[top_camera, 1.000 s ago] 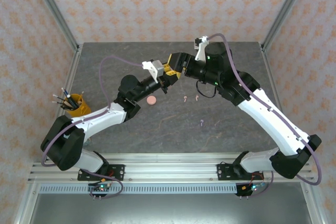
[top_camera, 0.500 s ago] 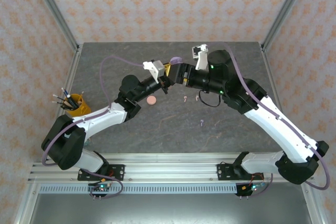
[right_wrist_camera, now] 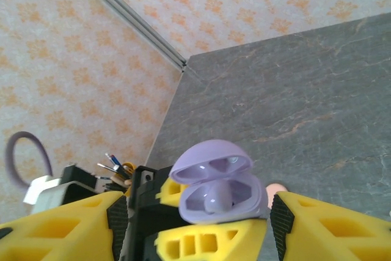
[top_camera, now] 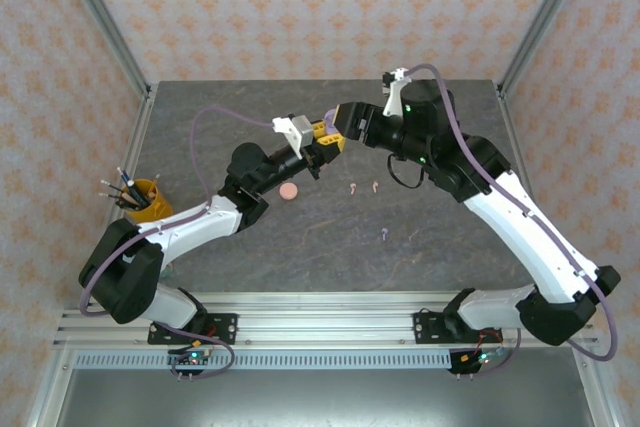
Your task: Insert the wireless bluetooth earbuds into the charging case
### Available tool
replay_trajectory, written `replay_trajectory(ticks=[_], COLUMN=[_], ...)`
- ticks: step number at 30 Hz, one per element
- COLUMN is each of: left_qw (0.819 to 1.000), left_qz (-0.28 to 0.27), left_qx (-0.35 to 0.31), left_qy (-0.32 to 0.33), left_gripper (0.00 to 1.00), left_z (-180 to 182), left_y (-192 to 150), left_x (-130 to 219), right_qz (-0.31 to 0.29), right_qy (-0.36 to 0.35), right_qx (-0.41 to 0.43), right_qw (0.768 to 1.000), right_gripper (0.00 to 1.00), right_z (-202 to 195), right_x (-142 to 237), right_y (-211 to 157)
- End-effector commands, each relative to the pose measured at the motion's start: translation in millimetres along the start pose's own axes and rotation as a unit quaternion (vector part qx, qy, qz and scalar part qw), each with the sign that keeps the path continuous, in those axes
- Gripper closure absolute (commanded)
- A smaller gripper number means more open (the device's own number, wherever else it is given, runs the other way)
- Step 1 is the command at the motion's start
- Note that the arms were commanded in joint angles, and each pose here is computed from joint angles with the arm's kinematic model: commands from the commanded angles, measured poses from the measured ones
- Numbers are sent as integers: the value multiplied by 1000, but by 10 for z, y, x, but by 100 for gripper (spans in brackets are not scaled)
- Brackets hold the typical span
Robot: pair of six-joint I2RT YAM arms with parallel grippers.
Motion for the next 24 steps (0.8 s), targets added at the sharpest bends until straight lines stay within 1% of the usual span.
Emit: replay_trajectory(ticks=[1, 7, 15, 22, 24], left_qw=[1000, 999, 999, 999, 999], left_qz=[-14, -15, -17, -13, -13], left_qx=[-8, -8, -10, -8, -7], left_qy=[-26, -35, -42, -51, -52], left_gripper=[100, 100, 100, 100, 100], left_z=[-96, -115, -133, -153, -157], left_y=[122, 137, 167, 153, 148], left_x=[-40, -57, -62, -62, -64], right_qz=[-7, -1, 15, 27, 30], right_qy=[24, 53, 62, 72, 85], right_qx=[25, 41, 45, 60, 66], right_qw=[999, 998, 997, 995, 994], right_gripper=[35, 35, 36, 38, 39], right_z=[79, 150, 140, 130, 147], right_x=[9, -51, -119, -89, -57], right_y=[86, 111, 67, 19, 19])
Point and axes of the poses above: each hand's point on the last joint's axis, 136 mm out from that joint toward the fingers, its own x axis back along the fingers, its own z axis along the line the jaws close on, y = z × x, the point moved 5 cm from there along x, back along the fingers, and after that the axes turned 8 degrees about x, right-handed, at the moved point
